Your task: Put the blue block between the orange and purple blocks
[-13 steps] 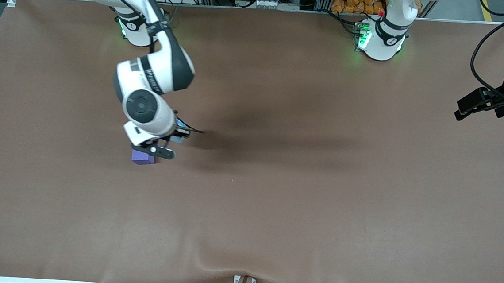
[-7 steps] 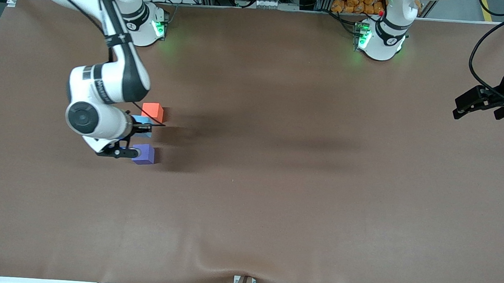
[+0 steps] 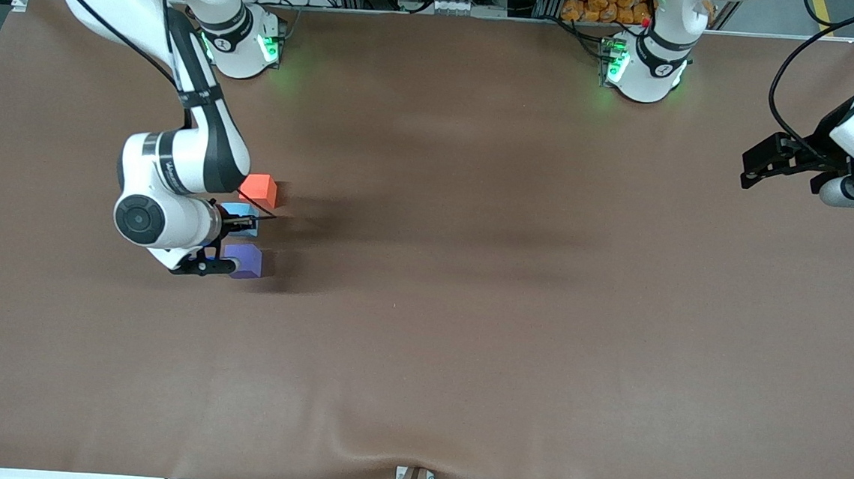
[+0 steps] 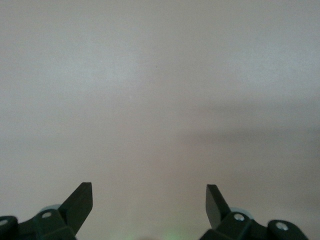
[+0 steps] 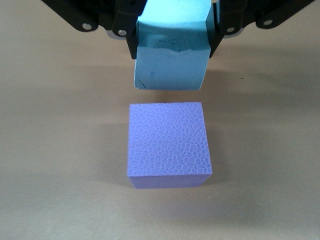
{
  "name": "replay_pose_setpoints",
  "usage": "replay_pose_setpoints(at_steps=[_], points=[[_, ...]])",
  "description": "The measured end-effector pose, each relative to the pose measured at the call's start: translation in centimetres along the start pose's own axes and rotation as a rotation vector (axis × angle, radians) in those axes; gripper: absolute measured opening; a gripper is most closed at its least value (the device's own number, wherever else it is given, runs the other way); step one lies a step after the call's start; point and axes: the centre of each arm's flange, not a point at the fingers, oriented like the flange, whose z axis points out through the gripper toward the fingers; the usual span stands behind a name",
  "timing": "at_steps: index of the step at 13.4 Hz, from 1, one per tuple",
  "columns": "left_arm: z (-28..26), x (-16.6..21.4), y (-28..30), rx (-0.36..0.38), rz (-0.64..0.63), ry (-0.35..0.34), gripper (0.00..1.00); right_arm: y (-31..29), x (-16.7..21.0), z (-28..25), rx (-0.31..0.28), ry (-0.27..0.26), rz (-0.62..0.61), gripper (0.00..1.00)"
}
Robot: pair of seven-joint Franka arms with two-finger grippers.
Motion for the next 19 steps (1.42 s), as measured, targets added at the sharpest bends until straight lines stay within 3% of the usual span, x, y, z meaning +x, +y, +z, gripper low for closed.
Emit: replay_pose_setpoints(at_steps=[5, 10, 12, 15, 19], points=[[0.1, 0.0, 0.2, 0.0, 0.006, -0.002, 1.0, 0.1, 0.5, 2.5, 0.01, -0.04, 0.002, 0.54], [0.6, -0.1, 0.9, 0.002, 0.024, -0.016, 1.0, 0.2, 1.4, 3.9, 0.021, -0.022, 0.017, 0.54], [0.6, -0.1, 0.8, 0.002, 0.025, -0.015, 1.0, 0.2, 1.4, 3.8, 0.024, -0.018, 0.019, 0.69], [0.6, -0.1, 0.7, 0.002, 0.034, -0.014, 1.0, 0.4, 1.3, 0.6, 0.036, 0.019, 0.019, 0.99], [0.5, 0.1, -0.4, 0.001, 0.032, -0.01, 1.0, 7.4, -3.3, -13.6, 0.112, 0.151, 0.094, 1.0]])
